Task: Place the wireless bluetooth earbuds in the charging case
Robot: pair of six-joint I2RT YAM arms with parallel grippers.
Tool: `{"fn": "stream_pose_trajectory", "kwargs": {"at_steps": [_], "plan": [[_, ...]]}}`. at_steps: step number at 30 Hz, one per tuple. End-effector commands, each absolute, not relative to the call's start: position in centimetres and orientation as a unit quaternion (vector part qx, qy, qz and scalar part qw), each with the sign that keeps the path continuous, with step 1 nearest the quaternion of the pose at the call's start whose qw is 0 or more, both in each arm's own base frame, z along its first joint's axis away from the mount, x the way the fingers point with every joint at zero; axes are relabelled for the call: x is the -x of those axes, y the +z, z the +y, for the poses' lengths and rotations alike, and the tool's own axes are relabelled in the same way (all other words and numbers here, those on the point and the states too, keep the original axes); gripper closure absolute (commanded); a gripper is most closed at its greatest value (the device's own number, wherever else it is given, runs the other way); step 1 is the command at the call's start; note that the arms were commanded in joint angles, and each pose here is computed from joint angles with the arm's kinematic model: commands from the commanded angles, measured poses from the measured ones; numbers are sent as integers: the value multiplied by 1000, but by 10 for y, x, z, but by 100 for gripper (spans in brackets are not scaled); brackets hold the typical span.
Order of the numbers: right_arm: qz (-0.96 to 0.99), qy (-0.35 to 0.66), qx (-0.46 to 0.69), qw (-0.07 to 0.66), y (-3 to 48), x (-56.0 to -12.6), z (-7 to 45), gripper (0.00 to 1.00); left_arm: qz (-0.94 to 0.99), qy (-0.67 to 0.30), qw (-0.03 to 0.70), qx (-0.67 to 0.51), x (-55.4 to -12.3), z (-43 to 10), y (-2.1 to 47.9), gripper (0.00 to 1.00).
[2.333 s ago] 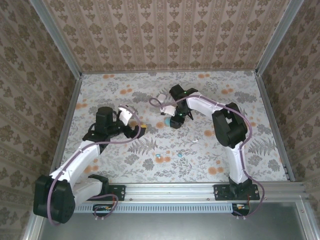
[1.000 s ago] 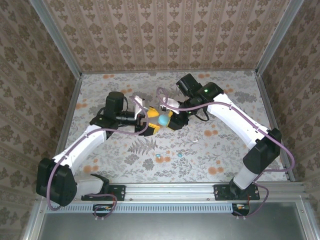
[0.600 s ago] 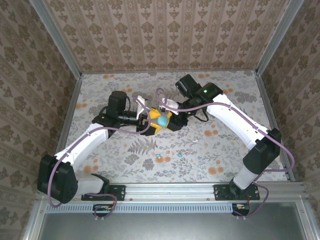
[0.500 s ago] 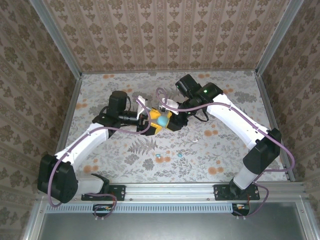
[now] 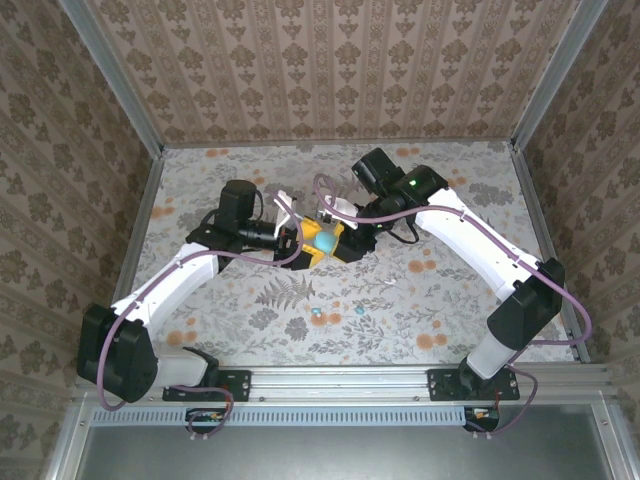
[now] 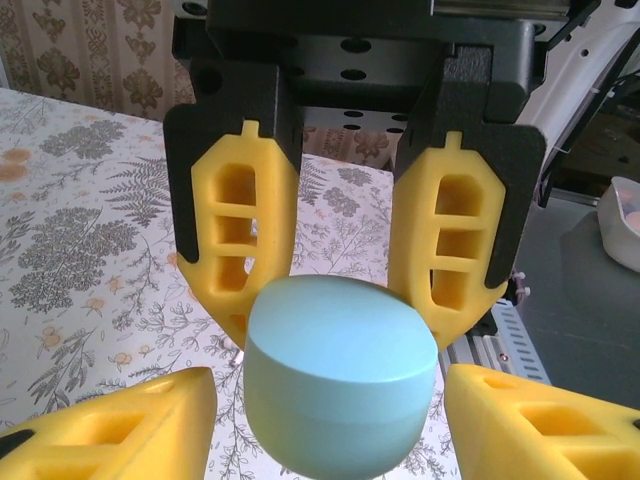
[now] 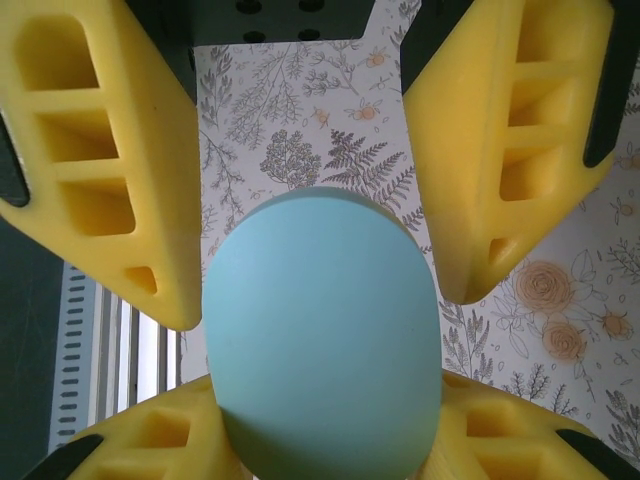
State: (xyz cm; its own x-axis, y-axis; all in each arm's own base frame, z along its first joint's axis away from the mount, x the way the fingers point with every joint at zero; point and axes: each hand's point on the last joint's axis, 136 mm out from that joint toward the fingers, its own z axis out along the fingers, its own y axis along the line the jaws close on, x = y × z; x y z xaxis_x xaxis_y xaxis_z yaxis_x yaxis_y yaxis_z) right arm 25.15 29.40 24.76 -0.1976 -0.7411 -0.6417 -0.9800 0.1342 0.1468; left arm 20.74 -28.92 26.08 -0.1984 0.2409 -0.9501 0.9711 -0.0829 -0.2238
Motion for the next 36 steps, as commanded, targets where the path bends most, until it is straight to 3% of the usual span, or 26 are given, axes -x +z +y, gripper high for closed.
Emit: {"fn": "stream_pose_trajectory", "kwargs": {"at_steps": [1, 19, 24, 27, 32, 36], "plan": [[705, 295, 600, 236, 270, -243, 298, 68, 554, -522, 356, -542, -201, -292, 269, 38], [704, 302, 600, 230, 269, -241, 300, 69, 547, -530, 352, -544, -199, -293, 273, 50], [703, 304, 600, 231, 270, -241, 301, 68, 549, -531, 349, -543, -198, -292, 271, 64], [702, 308, 599, 233, 271, -240, 303, 67, 549, -531, 349, -543, -198, -292, 271, 66], [706, 313, 580, 259, 282, -246, 305, 47, 553, -522, 356, -543, -199, -291, 272, 74], [722, 317, 534, 305, 298, -258, 304, 32, 566, -514, 374, -526, -206, -286, 274, 75]]}}
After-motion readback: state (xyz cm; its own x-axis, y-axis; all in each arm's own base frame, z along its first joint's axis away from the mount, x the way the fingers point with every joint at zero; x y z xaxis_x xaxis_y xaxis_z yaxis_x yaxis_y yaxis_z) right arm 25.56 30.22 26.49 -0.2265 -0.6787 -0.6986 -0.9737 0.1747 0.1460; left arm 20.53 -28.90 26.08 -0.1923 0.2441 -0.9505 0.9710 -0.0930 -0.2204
